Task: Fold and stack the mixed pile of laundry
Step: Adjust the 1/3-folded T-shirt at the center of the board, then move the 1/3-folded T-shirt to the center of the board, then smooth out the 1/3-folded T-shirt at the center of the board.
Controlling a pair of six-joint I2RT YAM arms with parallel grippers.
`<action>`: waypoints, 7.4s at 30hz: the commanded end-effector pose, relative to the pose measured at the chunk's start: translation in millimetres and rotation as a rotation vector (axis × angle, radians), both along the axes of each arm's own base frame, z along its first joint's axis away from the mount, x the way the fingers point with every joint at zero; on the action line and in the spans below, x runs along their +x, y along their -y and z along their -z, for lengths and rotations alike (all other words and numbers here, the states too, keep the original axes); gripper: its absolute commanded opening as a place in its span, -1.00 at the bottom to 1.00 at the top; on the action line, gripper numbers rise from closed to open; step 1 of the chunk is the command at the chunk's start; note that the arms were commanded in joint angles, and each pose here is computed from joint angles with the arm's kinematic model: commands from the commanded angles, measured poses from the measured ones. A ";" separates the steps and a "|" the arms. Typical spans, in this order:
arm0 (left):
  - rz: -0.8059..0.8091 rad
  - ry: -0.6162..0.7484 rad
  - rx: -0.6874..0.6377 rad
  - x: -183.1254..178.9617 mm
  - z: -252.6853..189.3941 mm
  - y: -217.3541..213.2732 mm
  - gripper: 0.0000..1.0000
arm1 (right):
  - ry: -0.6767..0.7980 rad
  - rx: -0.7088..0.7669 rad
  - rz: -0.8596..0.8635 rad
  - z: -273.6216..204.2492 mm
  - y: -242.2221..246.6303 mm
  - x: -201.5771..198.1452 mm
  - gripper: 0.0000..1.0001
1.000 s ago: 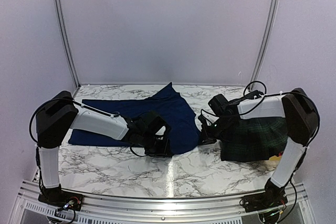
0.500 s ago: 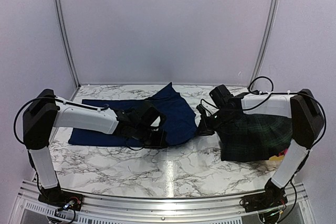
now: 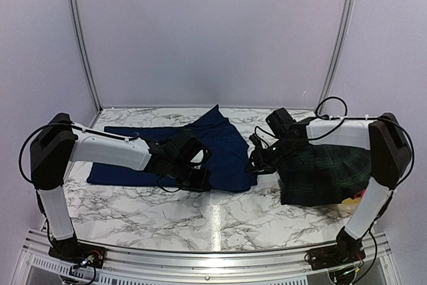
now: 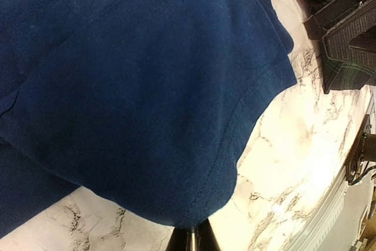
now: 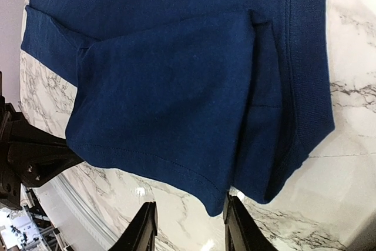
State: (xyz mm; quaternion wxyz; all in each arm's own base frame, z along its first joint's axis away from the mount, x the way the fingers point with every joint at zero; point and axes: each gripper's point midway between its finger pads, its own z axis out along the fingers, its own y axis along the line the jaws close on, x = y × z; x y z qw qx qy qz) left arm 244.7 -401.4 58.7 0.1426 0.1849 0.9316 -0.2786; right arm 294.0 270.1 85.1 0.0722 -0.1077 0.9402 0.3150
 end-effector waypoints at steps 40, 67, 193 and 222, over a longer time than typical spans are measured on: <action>-0.137 -0.019 -0.120 92.5 -37.3 -28.1 -1.00 | 0.139 0.040 0.040 -38.0 -33.0 84.7 -1.00; -0.314 -0.041 -0.124 185.3 -7.4 -66.0 -1.00 | 0.175 -0.019 0.061 -15.2 -41.7 159.8 -1.00; 0.071 0.011 0.073 118.6 28.1 -18.8 -0.19 | 0.100 -0.032 -0.065 24.9 -7.9 87.5 -0.29; -0.051 0.096 0.097 141.9 7.9 -41.5 -1.00 | 0.138 -0.043 -0.063 19.8 -14.4 104.4 -1.00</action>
